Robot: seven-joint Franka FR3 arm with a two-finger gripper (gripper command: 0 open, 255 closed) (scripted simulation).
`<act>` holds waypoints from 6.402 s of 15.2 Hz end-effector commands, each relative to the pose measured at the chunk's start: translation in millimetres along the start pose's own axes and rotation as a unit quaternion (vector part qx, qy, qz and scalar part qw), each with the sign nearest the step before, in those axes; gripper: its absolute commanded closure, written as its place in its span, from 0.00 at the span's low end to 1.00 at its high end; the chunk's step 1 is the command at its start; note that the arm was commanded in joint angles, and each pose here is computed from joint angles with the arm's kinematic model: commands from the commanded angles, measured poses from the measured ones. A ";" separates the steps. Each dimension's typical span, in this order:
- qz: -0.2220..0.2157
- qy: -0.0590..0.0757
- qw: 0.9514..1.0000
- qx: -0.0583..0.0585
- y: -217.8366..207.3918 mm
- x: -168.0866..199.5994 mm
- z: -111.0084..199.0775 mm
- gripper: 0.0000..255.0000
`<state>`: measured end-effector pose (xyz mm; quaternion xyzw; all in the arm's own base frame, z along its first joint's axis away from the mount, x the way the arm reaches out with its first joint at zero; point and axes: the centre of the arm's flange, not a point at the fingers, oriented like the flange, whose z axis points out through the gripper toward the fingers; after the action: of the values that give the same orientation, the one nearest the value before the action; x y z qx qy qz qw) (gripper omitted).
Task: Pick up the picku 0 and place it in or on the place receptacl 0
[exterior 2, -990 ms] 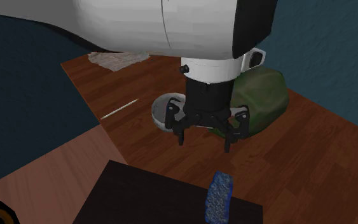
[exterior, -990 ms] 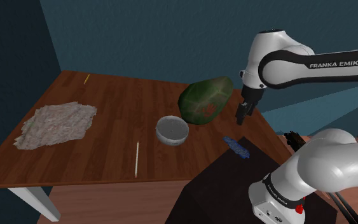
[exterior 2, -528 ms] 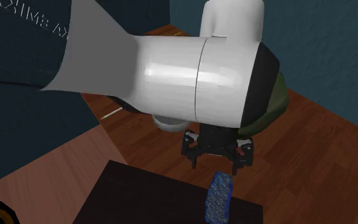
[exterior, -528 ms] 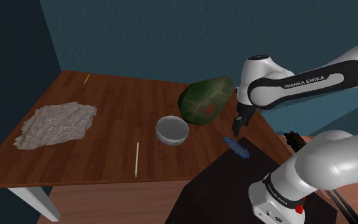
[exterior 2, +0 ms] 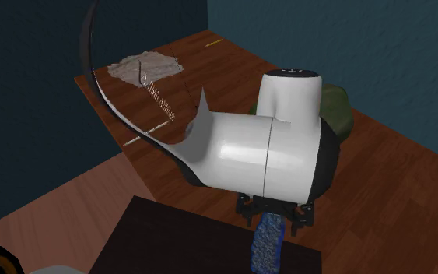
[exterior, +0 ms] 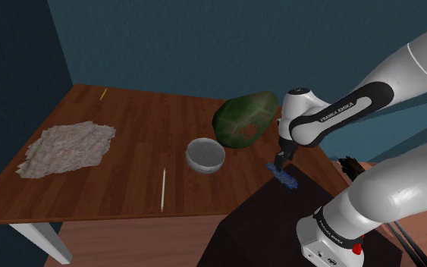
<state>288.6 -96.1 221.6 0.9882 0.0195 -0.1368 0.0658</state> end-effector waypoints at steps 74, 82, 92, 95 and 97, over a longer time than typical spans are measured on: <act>0.140 0.034 0.989 -0.014 -3.6 16.7 -48.3 1.00; 0.140 0.034 0.989 -0.014 -66.9 95.7 -78.3 1.00; 0.140 0.034 0.989 -0.014 -146.1 194.4 -115.7 1.00; 0.140 0.034 0.989 -0.014 -169.9 224.1 -127.0 1.00; 0.140 0.034 0.989 -0.014 -185.7 243.8 -134.5 1.00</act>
<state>540.3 102.4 257.5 0.9843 -0.1151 -0.0923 0.0972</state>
